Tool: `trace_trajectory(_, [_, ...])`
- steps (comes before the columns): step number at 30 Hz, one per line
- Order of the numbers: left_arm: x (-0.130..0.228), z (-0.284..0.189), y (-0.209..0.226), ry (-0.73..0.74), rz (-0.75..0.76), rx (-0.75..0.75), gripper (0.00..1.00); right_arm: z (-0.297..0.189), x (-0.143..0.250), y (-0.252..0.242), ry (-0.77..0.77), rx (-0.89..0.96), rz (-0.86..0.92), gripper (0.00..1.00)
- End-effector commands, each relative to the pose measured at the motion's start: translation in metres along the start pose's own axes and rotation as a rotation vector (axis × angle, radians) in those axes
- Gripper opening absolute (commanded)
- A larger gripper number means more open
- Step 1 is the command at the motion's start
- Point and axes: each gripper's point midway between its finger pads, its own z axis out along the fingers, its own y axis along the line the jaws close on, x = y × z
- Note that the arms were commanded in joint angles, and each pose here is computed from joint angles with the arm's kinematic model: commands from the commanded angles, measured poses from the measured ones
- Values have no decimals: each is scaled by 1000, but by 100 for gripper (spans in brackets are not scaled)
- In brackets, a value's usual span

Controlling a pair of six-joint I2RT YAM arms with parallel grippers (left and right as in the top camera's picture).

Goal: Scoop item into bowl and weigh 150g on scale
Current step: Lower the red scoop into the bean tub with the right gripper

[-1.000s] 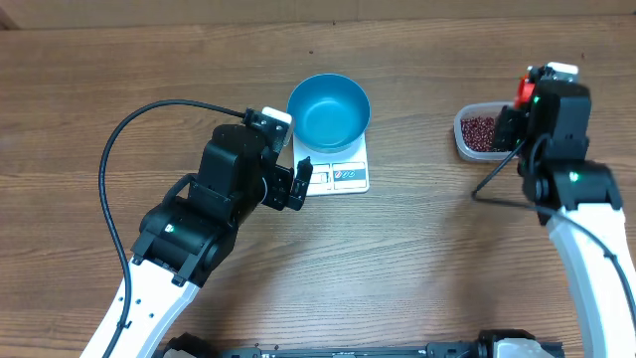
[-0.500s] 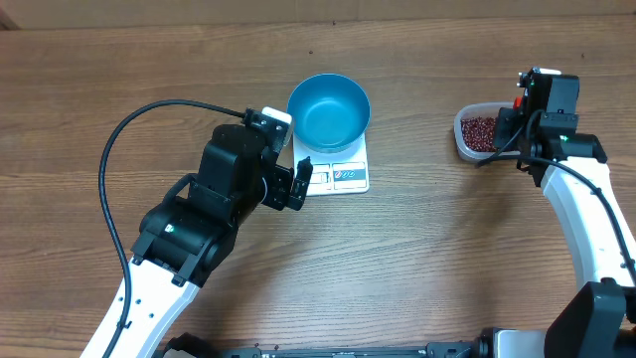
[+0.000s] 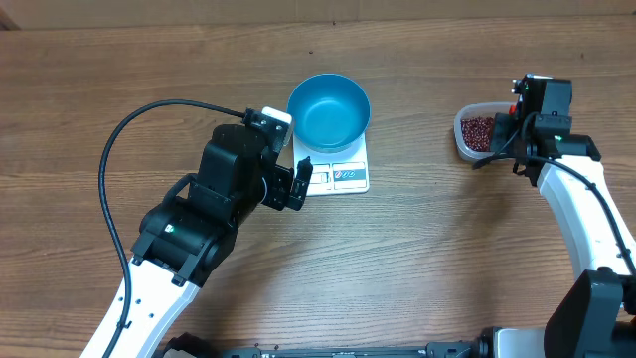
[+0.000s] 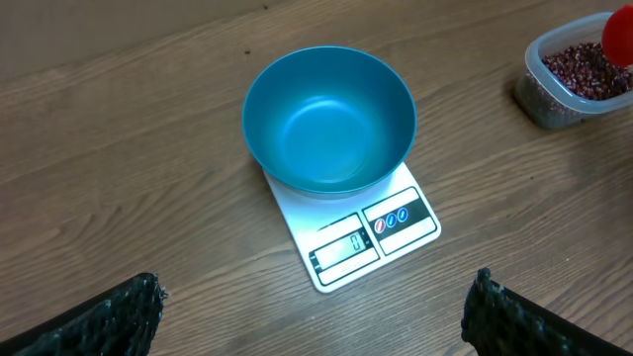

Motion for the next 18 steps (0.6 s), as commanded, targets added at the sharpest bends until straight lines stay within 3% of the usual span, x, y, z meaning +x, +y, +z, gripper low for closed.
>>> trace_trajectory(1, [-3,-5,0,-18,-11,6,100,2,3,0,10,-2,-4,4])
trace_trajectory(18, [-3,-5,0,-18,-11,6,100,31,27,-2,108,32,-22,4])
